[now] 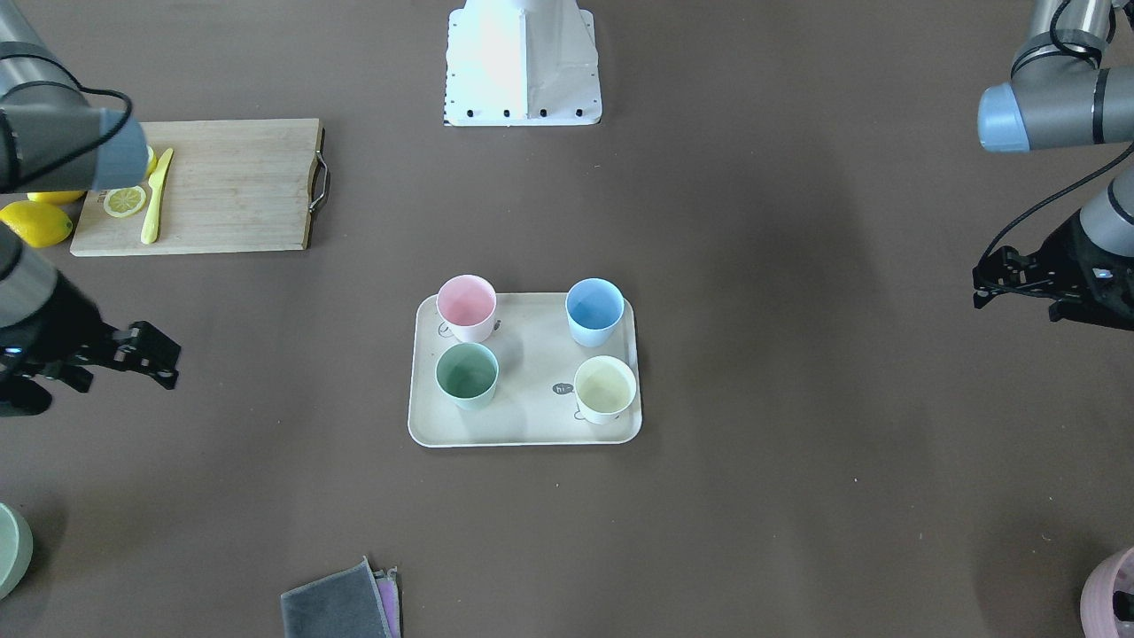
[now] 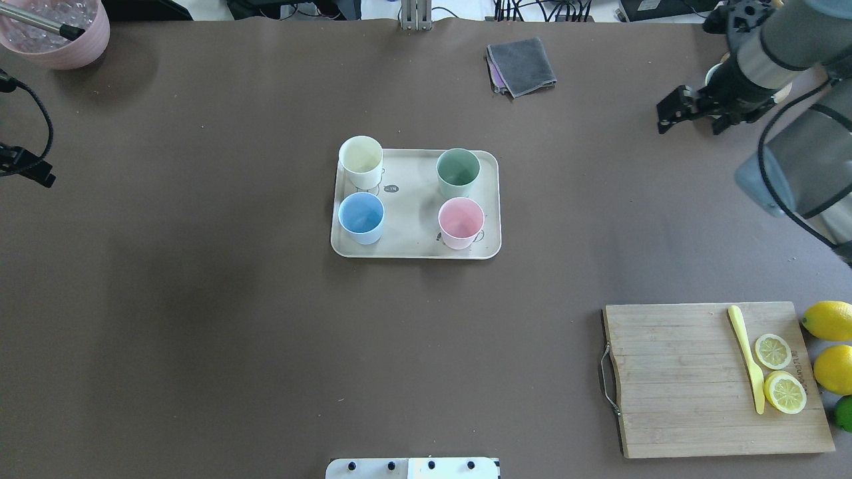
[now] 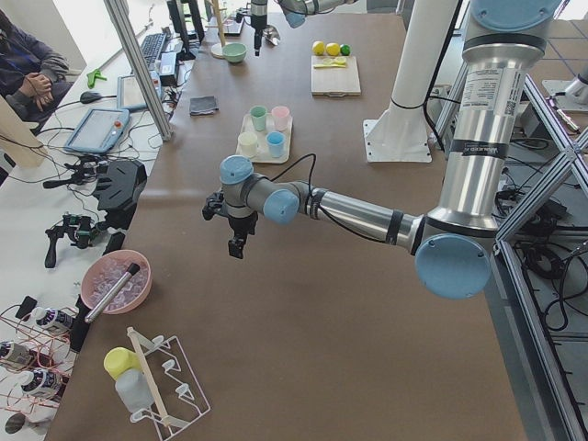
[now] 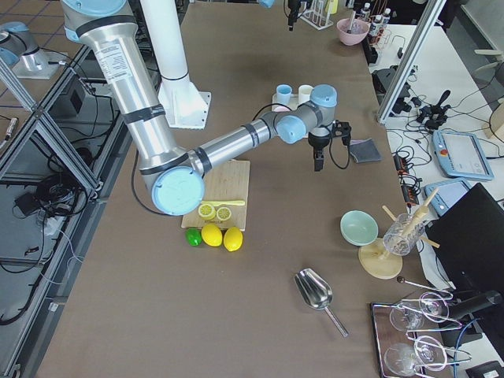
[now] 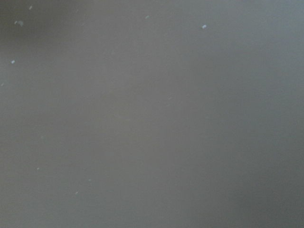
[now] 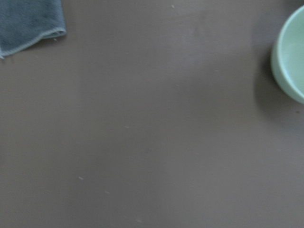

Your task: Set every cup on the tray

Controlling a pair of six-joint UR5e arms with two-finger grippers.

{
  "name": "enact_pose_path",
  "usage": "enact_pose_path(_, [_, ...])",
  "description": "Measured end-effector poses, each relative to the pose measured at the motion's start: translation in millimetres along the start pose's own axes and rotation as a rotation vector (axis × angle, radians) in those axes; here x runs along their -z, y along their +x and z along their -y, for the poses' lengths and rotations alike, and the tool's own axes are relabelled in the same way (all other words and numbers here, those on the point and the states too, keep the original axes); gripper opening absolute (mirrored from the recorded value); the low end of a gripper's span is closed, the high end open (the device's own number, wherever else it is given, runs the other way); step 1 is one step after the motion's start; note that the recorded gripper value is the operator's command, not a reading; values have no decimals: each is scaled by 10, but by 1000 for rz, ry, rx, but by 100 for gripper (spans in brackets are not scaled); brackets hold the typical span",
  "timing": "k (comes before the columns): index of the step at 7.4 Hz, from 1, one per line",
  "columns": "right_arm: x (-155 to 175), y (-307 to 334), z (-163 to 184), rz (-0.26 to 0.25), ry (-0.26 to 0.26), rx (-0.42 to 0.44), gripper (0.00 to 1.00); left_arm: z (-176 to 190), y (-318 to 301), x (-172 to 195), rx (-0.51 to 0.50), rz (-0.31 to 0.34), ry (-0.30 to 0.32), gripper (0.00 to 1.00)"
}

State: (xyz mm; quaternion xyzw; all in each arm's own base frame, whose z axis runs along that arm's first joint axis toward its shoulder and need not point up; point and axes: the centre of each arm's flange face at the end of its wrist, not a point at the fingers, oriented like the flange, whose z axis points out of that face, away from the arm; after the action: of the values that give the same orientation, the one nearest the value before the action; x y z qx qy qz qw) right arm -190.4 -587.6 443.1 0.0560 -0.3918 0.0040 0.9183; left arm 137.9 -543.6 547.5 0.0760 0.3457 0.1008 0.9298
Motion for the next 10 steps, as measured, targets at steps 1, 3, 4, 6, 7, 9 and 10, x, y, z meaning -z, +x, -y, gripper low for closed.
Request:
enact_pose_path(1, [85, 746, -214, -1, -22, 44, 100, -63, -215, 64, 34, -13, 1, 99])
enact_pose_path(3, [20, 1951, -868, -29, -83, 55, 100, -224, -758, 362, 49, -67, 1, 99])
enact_pose_path(4, [-20, 2307, -1132, -38, -106, 30, 100, -326, -1105, 564, 39, -67, -12, 99])
enact_pose_path(6, [137, 2660, -1270, -29, -130, -71, 100, -605, -1766, 961, 3, -58, -40, 99])
enact_pose_path(7, [384, 2694, -1196, -34, -138, -126, 100, -753, -1992, 1080, -2, -56, -39, 99])
enact_pose_path(9, [714, 2773, -1159, -100, -149, -83, 100, -1132, -2232, 1035, 41, -68, -51, 99])
enact_pose_path(10, [747, 2794, -1166, -116, -153, -60, 100, -1264, -2275, 979, 53, -72, -58, 99])
